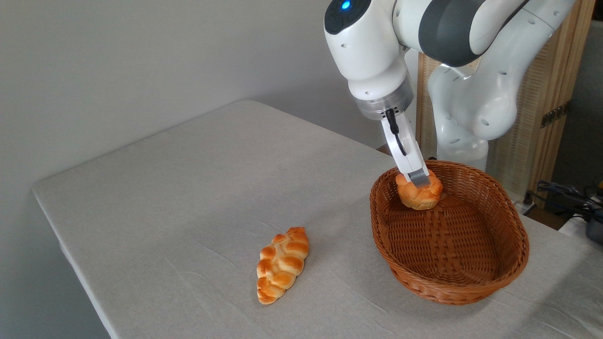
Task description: Put bread into the basket
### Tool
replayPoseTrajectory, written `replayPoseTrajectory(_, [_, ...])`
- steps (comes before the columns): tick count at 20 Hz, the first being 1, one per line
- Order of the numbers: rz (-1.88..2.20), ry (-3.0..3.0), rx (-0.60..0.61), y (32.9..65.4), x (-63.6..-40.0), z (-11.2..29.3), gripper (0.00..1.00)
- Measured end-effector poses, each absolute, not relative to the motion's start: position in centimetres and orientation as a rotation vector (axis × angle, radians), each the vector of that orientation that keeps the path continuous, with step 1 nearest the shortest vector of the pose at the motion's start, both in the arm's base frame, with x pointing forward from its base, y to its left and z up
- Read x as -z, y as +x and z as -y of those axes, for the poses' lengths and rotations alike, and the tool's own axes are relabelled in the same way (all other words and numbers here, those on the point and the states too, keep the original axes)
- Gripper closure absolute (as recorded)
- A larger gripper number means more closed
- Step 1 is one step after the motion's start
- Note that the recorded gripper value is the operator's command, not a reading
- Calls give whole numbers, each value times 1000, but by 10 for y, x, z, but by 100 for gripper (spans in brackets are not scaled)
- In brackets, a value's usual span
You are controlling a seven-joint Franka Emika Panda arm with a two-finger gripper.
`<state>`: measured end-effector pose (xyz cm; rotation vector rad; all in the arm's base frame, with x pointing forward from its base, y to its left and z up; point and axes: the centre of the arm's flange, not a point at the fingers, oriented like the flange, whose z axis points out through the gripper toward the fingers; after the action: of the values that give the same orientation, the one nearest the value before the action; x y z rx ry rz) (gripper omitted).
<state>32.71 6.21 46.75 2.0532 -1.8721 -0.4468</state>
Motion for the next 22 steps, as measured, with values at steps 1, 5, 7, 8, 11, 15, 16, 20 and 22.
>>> replayPoseTrajectory(1, [1874, 2058, 440, 328, -470, -63, 0])
replayPoseTrajectory(5, [1865, 2105, 305, 341, -507, -67, 0])
replayPoseTrajectory(7, [1855, 2147, 218, 355, -539, -60, 0])
replayPoseTrajectory(8, [1853, 2181, 192, 365, -556, -50, 0])
replayPoseTrajectory(11, [1821, 2330, 179, 411, -599, -5, 0])
replayPoseTrajectory(15, [1673, 2550, 128, 491, -611, 42, 0])
replayPoseTrajectory(16, [1636, 2596, 102, 507, -611, 46, 0])
replayPoseTrajectory(20, [1465, 2714, 0, 537, -618, 48, 0])
replayPoseTrajectory(22, [1402, 2743, -39, 541, -622, 46, 0])
